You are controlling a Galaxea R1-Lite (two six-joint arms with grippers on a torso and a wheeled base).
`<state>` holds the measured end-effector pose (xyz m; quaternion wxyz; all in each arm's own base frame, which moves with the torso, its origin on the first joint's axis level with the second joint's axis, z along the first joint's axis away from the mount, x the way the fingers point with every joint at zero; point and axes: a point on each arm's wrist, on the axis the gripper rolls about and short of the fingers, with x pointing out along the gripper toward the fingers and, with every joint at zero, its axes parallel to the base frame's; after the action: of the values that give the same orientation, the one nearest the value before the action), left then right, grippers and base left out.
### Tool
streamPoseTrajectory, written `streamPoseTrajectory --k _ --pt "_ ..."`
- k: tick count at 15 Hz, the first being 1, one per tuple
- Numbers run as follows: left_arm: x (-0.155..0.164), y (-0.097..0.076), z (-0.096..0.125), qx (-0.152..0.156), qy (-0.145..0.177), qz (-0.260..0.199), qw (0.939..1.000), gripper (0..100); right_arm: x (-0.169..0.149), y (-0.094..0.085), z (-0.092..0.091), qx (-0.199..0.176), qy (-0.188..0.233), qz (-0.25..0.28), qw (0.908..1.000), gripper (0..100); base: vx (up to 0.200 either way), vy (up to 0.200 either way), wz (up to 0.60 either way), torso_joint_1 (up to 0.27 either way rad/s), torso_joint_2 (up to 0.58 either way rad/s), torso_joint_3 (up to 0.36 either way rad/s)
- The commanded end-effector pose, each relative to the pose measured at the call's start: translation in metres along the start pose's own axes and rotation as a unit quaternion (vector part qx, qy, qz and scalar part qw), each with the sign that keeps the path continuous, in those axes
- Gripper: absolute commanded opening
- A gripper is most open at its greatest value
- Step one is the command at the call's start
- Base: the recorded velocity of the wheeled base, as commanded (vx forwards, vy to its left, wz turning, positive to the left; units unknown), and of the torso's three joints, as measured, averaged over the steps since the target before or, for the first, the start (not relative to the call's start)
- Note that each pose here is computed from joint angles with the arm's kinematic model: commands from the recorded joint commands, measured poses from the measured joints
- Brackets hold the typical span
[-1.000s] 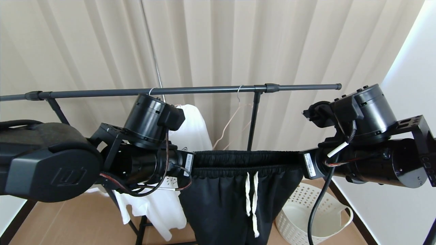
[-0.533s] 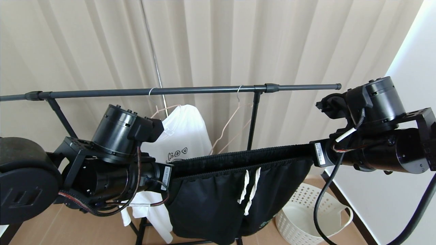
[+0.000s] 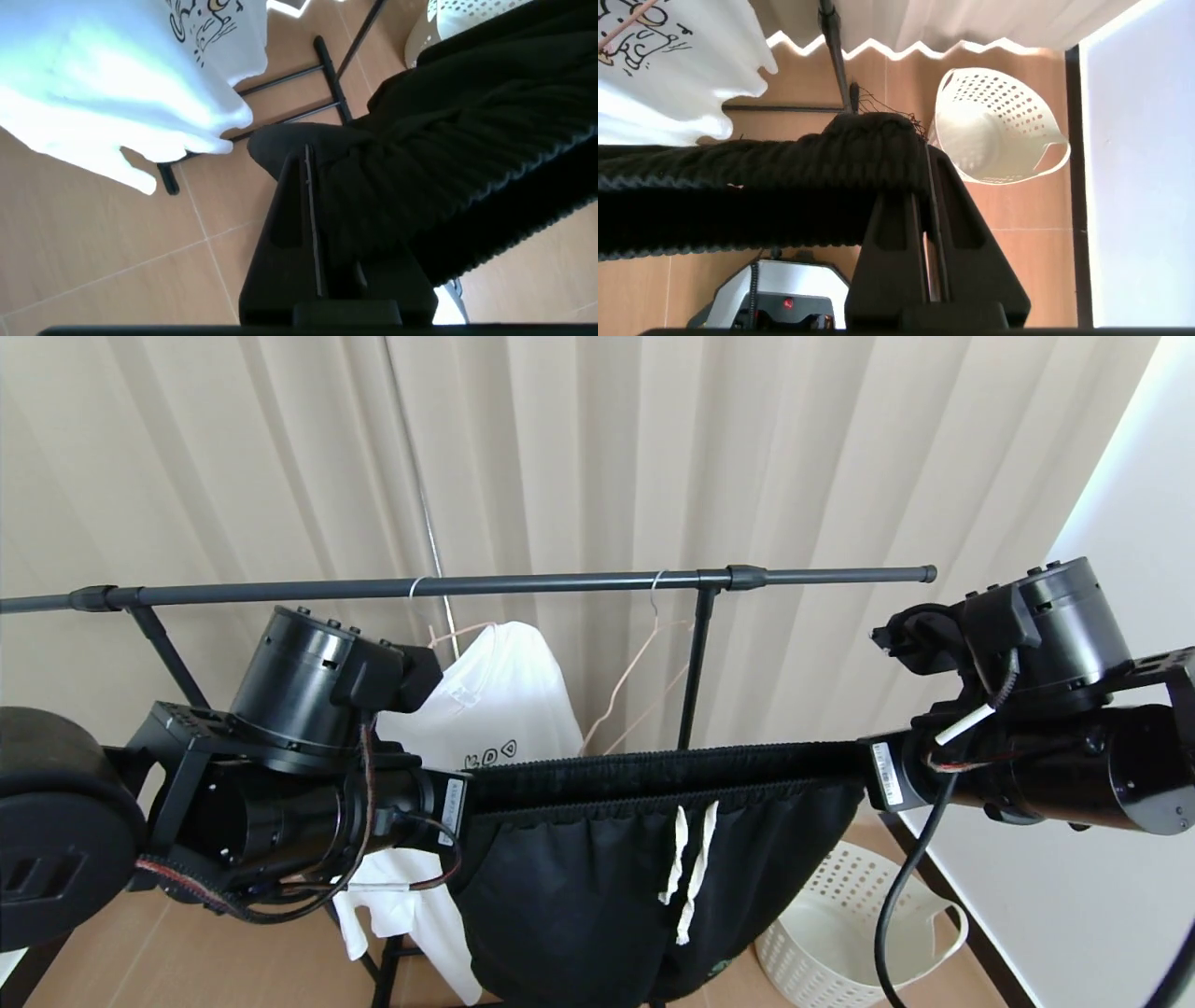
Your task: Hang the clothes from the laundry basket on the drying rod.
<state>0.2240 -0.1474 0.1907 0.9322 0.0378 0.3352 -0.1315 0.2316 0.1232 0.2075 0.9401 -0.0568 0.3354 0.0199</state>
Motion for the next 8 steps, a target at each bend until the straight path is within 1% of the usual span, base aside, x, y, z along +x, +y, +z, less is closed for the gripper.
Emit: streamPoseTrajectory --k 1,3,4,5,7,8 --pt "0.011 -0.008 0.021 -0.004 -0.016 -0.02 0.9997 0 -0.02 0.004 -0.017 -0.026 -0.001 0.024 0.9994 0 0.0 0.0 0.0 0.0 0.0 0.0" --pt "0.02 -0.015 0.041 -0.004 -0.032 -0.039 0.9987 0 -0.03 0.007 -0.032 -0.066 0.005 0.042 0.997 0 0.0 0.0 0.0 0.0 0.0 0.0" --pt "0.03 -0.021 0.053 0.002 -0.043 -0.042 0.9982 0 -0.037 0.013 -0.042 -0.092 0.008 0.061 0.9938 0 0.0 0.0 0.0 0.0 0.0 0.0" --pt "0.037 -0.024 0.061 0.001 -0.048 -0.045 0.9978 0 -0.045 0.019 -0.047 -0.109 0.009 0.08 0.9908 0 0.0 0.0 0.0 0.0 0.0 0.0" --pt "0.05 -0.03 0.073 0.001 -0.057 -0.057 0.9968 0 -0.061 0.031 -0.058 -0.141 0.012 0.126 0.9819 0 0.0 0.0 0.0 0.0 0.0 0.0" --pt "0.056 -0.032 0.079 -0.001 -0.062 -0.061 0.9962 0 -0.065 0.036 -0.061 -0.149 0.015 0.148 0.9775 0 0.0 0.0 0.0 0.0 0.0 0.0"
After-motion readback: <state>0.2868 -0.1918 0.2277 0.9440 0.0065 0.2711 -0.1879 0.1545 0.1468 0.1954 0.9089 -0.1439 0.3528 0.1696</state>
